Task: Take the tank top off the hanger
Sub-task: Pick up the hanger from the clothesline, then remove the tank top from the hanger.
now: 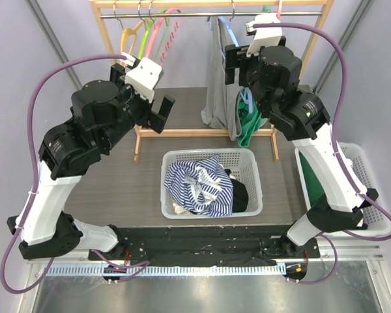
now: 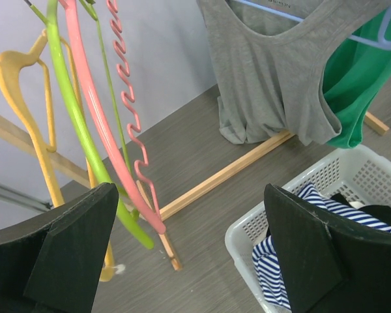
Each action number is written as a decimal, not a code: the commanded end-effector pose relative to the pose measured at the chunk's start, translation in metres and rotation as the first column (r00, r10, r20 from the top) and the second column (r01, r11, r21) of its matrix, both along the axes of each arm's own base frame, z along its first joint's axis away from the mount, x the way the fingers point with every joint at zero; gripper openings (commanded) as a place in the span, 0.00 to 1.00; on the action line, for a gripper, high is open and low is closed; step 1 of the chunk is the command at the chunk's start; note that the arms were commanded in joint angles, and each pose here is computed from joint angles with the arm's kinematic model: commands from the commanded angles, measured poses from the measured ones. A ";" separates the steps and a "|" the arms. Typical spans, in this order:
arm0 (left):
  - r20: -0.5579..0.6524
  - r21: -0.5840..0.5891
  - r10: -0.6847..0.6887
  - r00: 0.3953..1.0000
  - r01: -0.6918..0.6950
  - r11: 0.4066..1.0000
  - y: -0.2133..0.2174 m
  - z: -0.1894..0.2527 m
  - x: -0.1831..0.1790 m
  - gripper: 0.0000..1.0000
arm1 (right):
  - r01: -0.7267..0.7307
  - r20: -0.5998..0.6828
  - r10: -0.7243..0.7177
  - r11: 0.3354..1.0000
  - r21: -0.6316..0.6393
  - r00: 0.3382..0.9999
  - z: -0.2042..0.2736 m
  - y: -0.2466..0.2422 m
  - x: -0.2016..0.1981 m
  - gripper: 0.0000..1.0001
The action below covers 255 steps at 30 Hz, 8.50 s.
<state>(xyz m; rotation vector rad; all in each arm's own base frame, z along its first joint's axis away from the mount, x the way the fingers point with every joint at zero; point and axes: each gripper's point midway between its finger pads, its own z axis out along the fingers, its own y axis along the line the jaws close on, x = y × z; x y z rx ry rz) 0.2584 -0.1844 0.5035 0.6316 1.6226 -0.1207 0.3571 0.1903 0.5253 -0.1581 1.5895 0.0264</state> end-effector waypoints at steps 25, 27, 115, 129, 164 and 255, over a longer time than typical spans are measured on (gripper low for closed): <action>-0.052 -0.159 -0.099 0.994 0.089 0.983 -0.031 -0.028 0.060 1.00 | -0.110 -0.095 0.129 0.977 0.180 0.987 -0.036 0.002 -0.011 0.36; -0.052 -0.165 -0.112 0.992 0.102 0.981 -0.031 -0.030 0.058 1.00 | -0.112 -0.089 0.129 0.978 0.177 0.988 -0.038 0.001 -0.011 0.19; -0.132 -0.181 -0.268 0.954 0.242 0.953 -0.031 -0.044 0.024 1.00 | -0.792 0.629 0.580 0.603 0.095 0.517 0.185 -0.061 -0.274 0.01; -0.135 -0.195 -0.277 0.951 0.249 0.949 -0.033 -0.043 0.023 1.00 | -0.814 0.735 0.524 0.577 0.065 0.430 0.222 -0.082 -0.304 0.01; -0.151 -0.152 -0.379 0.913 0.357 0.922 -0.015 -0.049 -0.028 1.00 | -0.702 0.273 0.668 0.711 0.040 0.693 0.054 -0.055 -0.244 0.01; -0.136 -0.191 -0.858 0.496 0.836 0.514 -0.067 -0.023 -0.111 0.00 | -0.732 0.157 0.722 0.681 0.009 0.674 -0.041 0.004 -0.184 0.80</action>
